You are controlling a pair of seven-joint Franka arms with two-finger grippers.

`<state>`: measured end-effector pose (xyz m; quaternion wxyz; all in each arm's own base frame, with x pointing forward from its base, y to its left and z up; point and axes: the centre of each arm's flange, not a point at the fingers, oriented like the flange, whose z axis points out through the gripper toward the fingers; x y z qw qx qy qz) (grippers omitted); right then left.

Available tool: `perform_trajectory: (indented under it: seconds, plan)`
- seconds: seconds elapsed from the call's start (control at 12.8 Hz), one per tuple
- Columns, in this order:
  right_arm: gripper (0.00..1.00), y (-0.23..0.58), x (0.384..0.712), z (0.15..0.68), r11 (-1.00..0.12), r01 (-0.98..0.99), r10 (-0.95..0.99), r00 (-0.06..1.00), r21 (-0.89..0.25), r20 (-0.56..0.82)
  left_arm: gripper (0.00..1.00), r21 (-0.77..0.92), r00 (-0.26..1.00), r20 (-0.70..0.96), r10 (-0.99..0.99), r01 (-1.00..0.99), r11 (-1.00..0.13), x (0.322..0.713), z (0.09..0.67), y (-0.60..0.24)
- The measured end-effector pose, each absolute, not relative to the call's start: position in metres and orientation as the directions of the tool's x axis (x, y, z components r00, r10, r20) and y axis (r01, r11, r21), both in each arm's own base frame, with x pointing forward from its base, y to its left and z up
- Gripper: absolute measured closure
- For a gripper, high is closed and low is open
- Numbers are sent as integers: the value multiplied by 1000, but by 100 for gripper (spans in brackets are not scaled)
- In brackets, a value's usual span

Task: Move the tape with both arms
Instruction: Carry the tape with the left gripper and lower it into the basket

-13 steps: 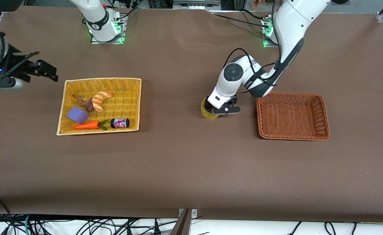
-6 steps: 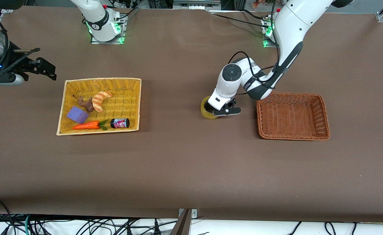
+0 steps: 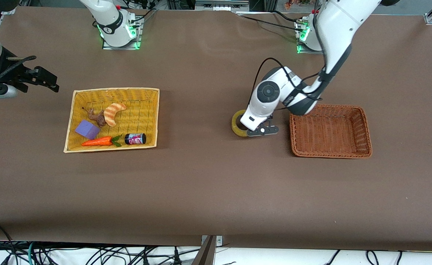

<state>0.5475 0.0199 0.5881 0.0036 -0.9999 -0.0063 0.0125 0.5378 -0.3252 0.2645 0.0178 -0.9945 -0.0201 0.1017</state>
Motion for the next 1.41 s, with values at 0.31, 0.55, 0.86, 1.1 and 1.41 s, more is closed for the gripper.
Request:
perform_trajectory:
  seconds: [0.31,0.55,0.86,1.1,1.41]
  plan:
    - [0,20,547,589,-1000,13,13,1000,-8,-24,78,-48,955,-240,-177,-194,-980,595,378,-163]
    - [0,21,547,589,-1000,15,15,1000,-8,-25,78,-25,924,-286,-254,-272,-962,602,350,-62]
    - [0,21,547,589,-1000,14,15,1000,-8,-25,78,-11,918,-230,-323,-334,-943,588,289,-31]
    - [0,21,547,589,-1000,14,15,1000,-8,-26,78,-22,927,-144,-347,-354,-935,570,244,-22]
    - [0,21,547,589,-1000,14,14,1000,-8,-27,78,-28,928,-111,-355,-360,-932,564,204,9]
